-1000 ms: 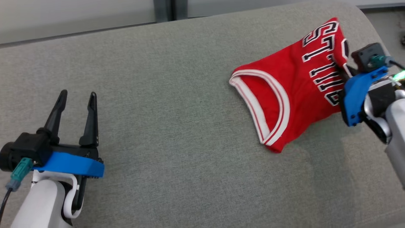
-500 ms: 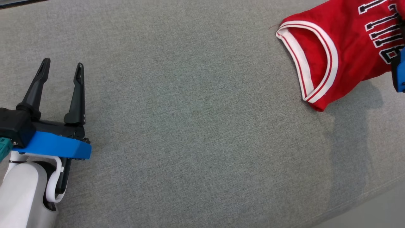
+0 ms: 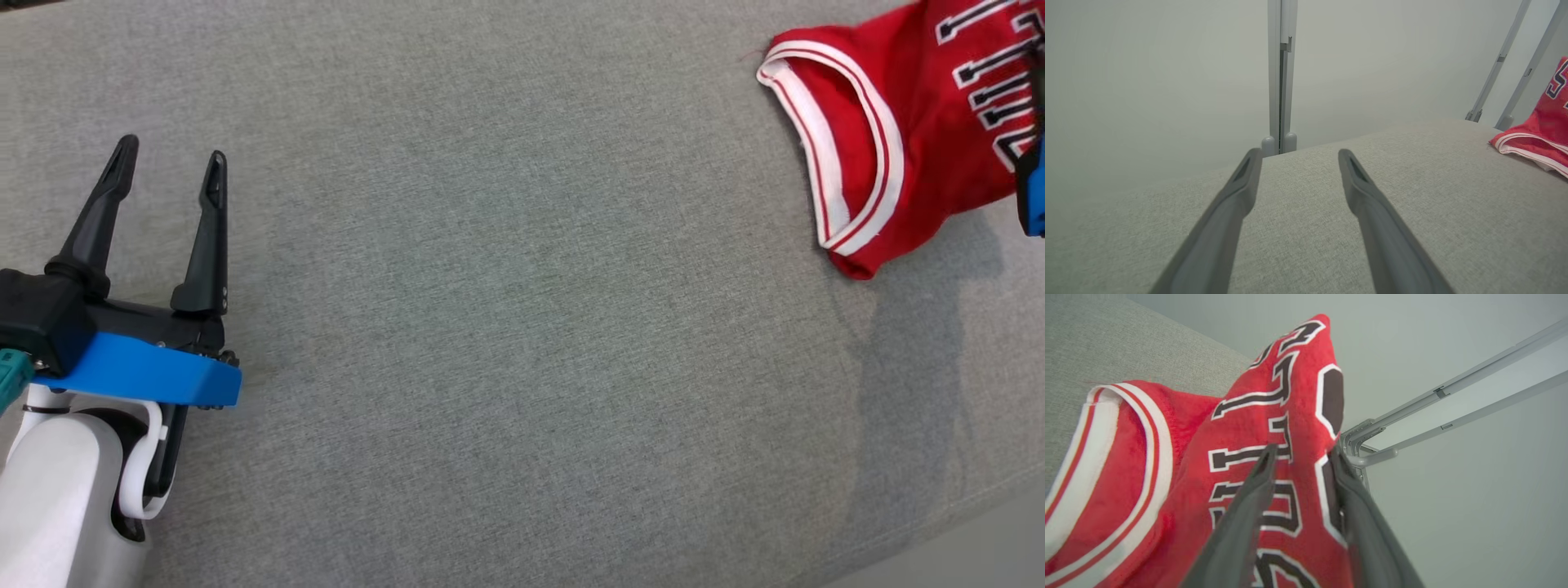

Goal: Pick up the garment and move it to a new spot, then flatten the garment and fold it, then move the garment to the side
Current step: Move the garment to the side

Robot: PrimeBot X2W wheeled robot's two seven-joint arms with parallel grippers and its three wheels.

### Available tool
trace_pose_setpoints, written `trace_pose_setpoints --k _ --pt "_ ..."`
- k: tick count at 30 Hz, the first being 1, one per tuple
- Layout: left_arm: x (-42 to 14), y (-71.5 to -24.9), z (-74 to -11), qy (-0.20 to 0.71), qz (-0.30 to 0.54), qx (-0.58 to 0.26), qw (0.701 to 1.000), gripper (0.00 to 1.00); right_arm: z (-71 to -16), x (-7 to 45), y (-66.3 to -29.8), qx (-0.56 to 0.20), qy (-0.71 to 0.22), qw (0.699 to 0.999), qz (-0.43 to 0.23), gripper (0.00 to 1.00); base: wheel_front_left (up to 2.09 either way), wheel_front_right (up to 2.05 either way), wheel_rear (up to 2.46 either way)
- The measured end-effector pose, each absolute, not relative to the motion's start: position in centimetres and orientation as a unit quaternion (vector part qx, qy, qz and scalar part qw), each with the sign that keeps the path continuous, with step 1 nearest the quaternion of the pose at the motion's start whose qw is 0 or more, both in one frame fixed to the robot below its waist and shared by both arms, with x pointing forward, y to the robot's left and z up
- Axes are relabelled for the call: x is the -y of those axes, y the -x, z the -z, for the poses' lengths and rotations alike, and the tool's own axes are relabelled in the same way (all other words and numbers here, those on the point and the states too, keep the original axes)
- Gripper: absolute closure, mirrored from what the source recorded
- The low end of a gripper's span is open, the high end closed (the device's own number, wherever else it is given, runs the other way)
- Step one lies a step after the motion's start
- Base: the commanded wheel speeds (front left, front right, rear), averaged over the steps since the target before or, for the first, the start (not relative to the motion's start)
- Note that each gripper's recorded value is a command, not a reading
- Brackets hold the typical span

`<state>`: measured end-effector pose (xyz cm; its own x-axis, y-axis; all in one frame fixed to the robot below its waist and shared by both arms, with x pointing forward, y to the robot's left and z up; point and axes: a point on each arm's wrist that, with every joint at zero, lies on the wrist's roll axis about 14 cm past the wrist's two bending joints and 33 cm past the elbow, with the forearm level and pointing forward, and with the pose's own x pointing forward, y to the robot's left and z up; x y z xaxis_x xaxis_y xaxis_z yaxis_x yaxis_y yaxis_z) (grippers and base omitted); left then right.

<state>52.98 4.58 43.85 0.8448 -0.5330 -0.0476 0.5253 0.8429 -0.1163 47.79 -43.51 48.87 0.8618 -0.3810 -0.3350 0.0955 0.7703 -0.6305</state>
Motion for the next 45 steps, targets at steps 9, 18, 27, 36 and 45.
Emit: trace_pose_setpoints --k 9,18,27,36,45 --pt "-6.2 -52.0 -45.5 0.056 0.251 -0.024 0.966 0.00 -50.7 41.7 -49.1 -0.175 0.310 0.927 0.115 0.00 0.00 0.00 0.00" --pt "-9.5 -49.3 -48.4 0.062 0.197 0.005 0.978 0.00 -51.6 34.7 -48.7 -0.078 0.209 0.973 0.065 0.00 0.00 0.00 0.00" --pt "-13.6 -44.7 -49.6 0.064 0.131 0.007 0.989 0.00 -52.5 27.5 -44.8 0.006 0.103 0.994 0.017 0.00 0.00 0.00 0.00" --pt "-16.2 -40.9 -48.7 0.064 0.088 -0.009 0.994 0.00 -52.5 23.0 -40.8 0.025 0.036 0.999 -0.004 0.00 0.00 0.00 0.00" --pt "-17.6 -38.3 -48.9 0.076 0.055 -0.004 0.996 0.00 -52.5 21.6 -37.2 0.020 -0.004 1.000 0.001 0.00 0.00 0.00 0.00"
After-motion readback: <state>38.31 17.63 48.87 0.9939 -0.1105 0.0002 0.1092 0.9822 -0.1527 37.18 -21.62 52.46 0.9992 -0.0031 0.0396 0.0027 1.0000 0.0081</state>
